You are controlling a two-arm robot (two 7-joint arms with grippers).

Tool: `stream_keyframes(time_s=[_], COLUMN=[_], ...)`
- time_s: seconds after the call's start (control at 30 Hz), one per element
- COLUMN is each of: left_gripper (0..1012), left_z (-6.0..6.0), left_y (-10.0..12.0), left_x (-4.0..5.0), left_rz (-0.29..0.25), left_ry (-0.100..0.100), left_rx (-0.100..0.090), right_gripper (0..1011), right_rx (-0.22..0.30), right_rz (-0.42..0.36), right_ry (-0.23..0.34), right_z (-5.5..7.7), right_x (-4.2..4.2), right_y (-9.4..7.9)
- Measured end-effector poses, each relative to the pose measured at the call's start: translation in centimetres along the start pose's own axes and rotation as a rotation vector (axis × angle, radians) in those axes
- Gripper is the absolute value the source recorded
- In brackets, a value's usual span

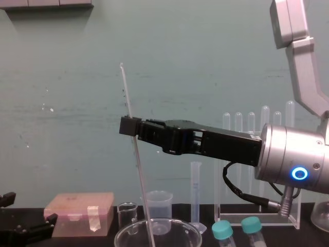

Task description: Hold the thermometer with one hand and immerse one end into the beaker, then reinsert it into the test tube rack.

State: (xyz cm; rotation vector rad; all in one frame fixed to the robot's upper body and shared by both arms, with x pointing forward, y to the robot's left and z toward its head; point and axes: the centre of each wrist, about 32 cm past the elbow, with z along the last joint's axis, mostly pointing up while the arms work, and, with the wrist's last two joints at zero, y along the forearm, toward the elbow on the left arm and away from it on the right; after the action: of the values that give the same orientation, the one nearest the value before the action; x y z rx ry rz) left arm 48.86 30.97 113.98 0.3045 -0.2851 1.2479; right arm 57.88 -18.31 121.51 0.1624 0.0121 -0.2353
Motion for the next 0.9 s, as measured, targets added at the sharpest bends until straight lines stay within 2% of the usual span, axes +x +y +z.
stream_keyframes(time_s=[0.9], left_gripper=[1008], left_z=[0.00], left_y=[0.00], left_x=[0.00], left_rz=[0.000], left_ry=[0.000], left_rx=[0.000], right_gripper=[56], right_rx=[-0.003], right_rz=[-0.001], right_ry=[-0.006], right_z=[0.13], right_x=[-0.53], right_y=[-0.30])
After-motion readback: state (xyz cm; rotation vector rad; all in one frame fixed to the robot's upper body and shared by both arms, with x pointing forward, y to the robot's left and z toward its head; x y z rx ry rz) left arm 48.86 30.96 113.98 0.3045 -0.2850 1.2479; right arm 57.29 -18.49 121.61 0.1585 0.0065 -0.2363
